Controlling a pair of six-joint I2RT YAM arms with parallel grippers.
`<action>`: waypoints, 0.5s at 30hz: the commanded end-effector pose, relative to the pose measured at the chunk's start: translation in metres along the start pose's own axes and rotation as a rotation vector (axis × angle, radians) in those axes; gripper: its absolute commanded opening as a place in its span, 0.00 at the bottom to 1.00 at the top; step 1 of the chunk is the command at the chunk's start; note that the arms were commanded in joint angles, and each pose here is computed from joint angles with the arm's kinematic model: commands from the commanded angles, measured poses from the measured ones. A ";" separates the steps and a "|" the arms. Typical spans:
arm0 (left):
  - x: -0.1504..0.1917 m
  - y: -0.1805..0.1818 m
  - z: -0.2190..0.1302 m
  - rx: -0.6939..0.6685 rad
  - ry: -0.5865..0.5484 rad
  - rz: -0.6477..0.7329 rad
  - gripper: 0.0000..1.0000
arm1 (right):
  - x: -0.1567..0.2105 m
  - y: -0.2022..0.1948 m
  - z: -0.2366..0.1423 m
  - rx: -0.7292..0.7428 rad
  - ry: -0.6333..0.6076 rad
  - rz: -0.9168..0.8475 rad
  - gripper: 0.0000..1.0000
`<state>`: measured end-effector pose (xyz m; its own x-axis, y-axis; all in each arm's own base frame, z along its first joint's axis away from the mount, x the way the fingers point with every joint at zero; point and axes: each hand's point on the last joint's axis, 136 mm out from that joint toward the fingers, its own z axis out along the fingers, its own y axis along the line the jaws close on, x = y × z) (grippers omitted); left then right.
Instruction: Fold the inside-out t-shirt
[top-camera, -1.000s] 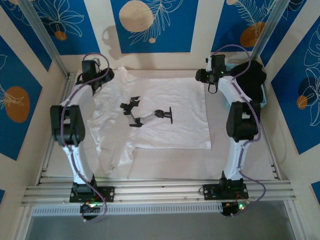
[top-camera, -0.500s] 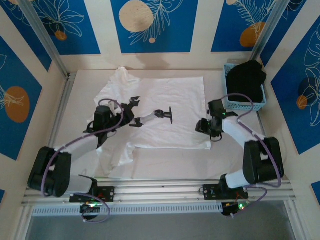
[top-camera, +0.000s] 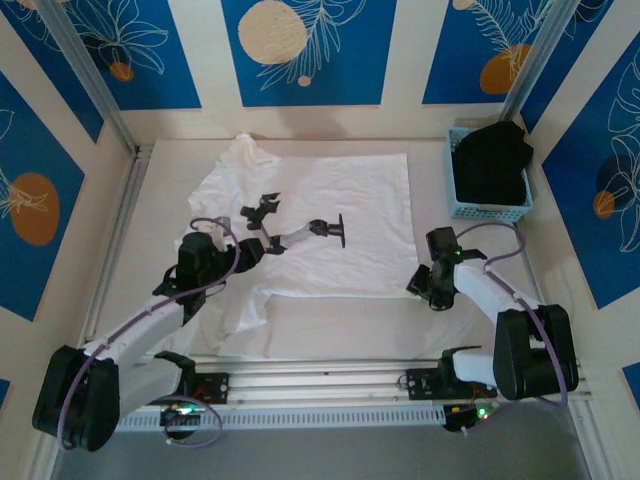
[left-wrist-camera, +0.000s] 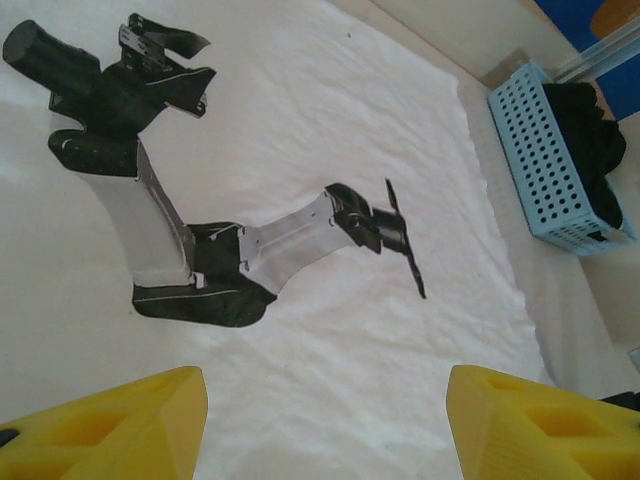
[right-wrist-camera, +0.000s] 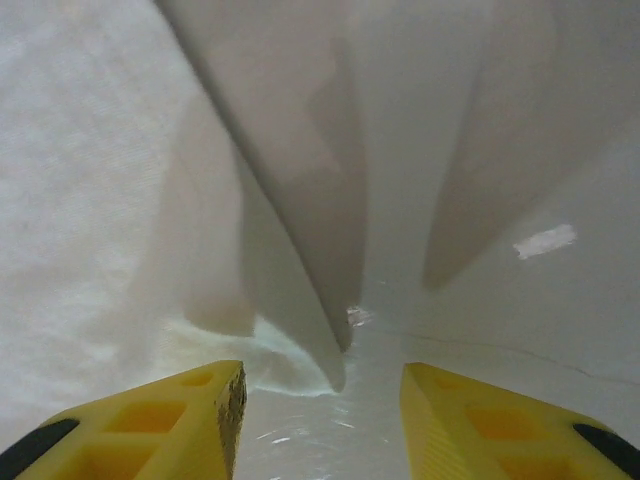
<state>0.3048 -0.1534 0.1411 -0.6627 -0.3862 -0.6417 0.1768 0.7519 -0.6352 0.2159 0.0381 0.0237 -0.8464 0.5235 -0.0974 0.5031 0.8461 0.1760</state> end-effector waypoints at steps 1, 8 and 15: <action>0.003 0.002 0.003 -0.011 0.013 0.035 0.64 | 0.004 0.003 0.007 -0.021 0.039 0.040 0.42; 0.007 0.005 0.007 -0.015 0.033 0.052 0.64 | 0.005 0.012 0.013 -0.061 0.063 0.043 0.26; 0.015 0.015 0.005 -0.065 0.069 0.071 0.65 | -0.014 0.014 -0.001 -0.053 -0.031 0.008 0.09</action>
<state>0.3040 -0.1533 0.1254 -0.6862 -0.3332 -0.6466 0.1819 0.7821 -0.5961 0.2261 0.0447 0.0174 -0.8376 0.5404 -0.0803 0.5144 0.8295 0.2176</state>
